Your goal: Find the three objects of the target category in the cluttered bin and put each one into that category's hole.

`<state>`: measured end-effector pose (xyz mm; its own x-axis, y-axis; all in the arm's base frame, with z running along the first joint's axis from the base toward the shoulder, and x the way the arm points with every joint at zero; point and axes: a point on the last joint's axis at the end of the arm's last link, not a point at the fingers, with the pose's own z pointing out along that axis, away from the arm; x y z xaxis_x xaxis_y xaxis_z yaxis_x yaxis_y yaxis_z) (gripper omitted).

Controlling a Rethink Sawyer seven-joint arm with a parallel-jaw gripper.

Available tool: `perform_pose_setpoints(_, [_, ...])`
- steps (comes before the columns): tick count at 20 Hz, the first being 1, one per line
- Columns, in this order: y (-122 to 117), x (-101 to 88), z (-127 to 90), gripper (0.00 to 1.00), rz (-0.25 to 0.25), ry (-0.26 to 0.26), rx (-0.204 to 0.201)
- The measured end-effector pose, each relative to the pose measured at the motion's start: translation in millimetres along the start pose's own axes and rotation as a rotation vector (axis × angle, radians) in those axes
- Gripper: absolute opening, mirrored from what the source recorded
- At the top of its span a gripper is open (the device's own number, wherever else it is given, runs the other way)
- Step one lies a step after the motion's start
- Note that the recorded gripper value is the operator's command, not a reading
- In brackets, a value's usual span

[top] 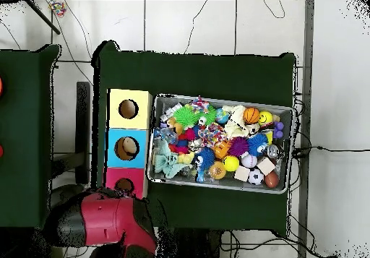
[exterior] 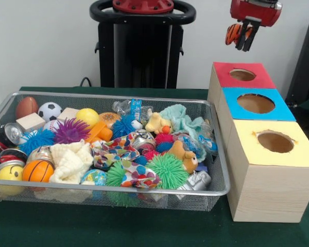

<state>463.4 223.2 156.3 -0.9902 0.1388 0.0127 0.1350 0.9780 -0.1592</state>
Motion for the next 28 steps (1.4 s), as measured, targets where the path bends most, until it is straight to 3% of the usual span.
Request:
perform_pose_setpoints(10, [-13.3,-6.2,-15.4,0.00,0.042,-0.014,-0.028])
perform_pose_setpoints(21, [-11.9,-4.8,-16.7,0.00,0.038,-0.016,-0.029])
perform_pose_setpoints(28, [2.8,7.1,-17.2,0.00,0.002,-0.019,-0.022])
